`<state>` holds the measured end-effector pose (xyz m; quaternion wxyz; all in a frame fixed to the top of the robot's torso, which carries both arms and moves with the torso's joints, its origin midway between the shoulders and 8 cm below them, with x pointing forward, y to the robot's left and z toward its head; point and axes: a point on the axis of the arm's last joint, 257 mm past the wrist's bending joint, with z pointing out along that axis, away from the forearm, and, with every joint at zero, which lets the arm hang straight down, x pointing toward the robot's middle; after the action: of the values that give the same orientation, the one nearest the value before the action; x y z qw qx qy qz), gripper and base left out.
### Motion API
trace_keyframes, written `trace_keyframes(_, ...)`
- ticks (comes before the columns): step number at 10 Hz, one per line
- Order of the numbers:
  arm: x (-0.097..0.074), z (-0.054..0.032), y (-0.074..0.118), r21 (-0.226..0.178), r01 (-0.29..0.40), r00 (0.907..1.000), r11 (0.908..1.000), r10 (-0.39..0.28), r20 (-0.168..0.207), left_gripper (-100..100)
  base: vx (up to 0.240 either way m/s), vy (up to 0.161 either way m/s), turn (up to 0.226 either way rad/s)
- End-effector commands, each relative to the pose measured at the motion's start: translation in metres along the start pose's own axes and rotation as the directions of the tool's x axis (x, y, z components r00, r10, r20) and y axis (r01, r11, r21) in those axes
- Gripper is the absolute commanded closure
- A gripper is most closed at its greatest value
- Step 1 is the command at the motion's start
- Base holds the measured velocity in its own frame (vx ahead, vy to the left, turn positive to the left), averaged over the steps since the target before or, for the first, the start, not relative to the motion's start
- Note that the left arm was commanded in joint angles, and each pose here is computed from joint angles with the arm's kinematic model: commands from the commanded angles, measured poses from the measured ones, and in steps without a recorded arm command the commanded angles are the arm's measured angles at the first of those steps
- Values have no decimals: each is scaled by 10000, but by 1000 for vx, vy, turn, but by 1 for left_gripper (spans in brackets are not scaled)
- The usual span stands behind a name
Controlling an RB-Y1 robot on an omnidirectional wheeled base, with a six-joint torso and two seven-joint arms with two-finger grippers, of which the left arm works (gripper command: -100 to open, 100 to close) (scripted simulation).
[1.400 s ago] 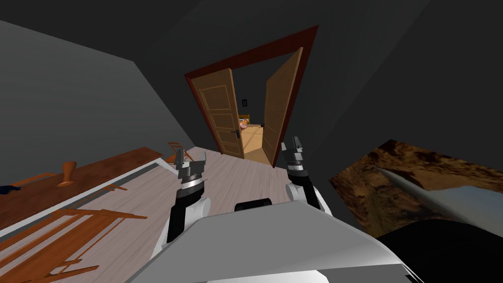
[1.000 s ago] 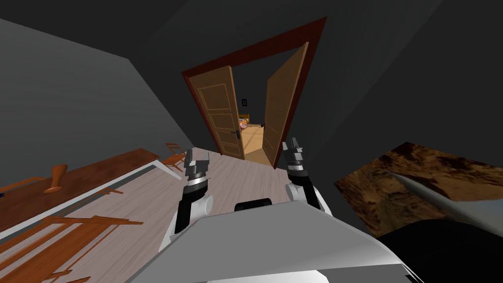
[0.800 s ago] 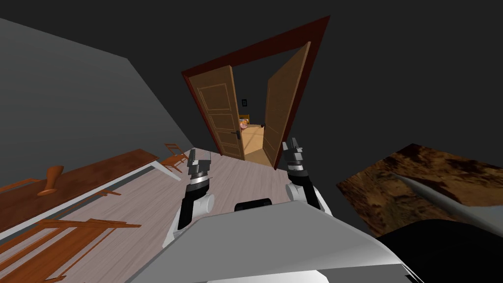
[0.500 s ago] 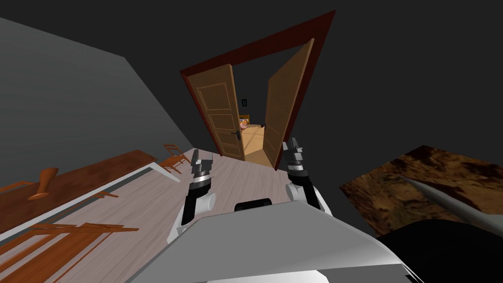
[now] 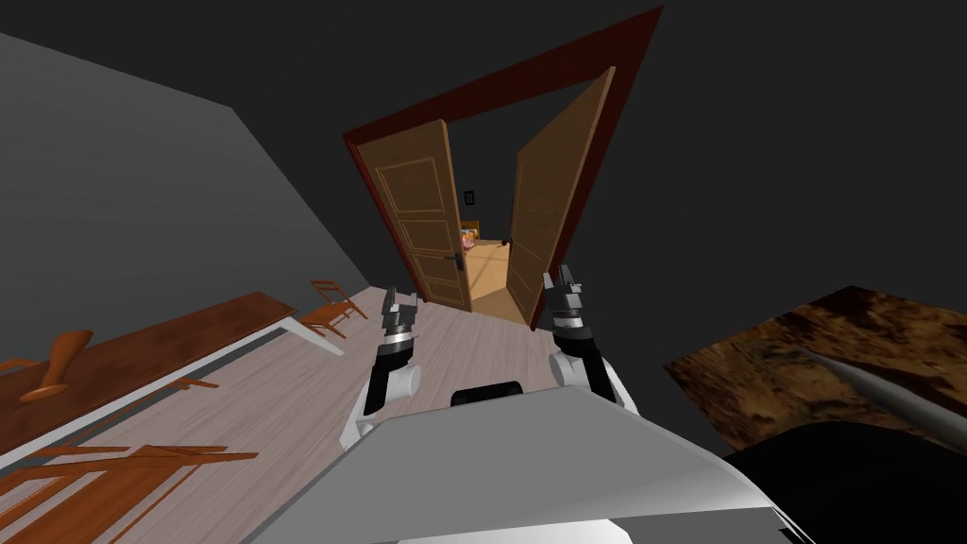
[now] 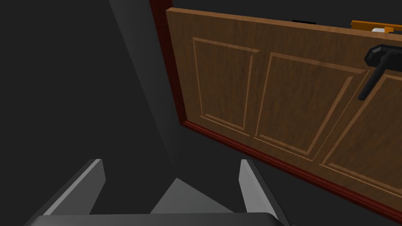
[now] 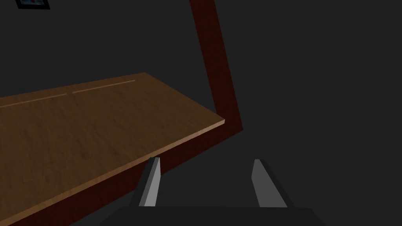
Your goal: Push the door open
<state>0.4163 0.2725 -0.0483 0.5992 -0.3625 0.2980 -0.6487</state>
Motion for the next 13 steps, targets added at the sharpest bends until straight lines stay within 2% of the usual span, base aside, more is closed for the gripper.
trace_keyframes(1, 31, 8, 127, -184, 54, 10000, 9998, -56, -76, -100, 95, 58, -13)
trace_keyframes(7, 174, 79, 616, -919, 215, 9989, 9955, -251, -387, -100, 97, 55, -16)
trace_keyframes(13, 361, 146, 1108, -1690, 299, 9962, 9852, -432, -754, -100, 98, 62, -17)
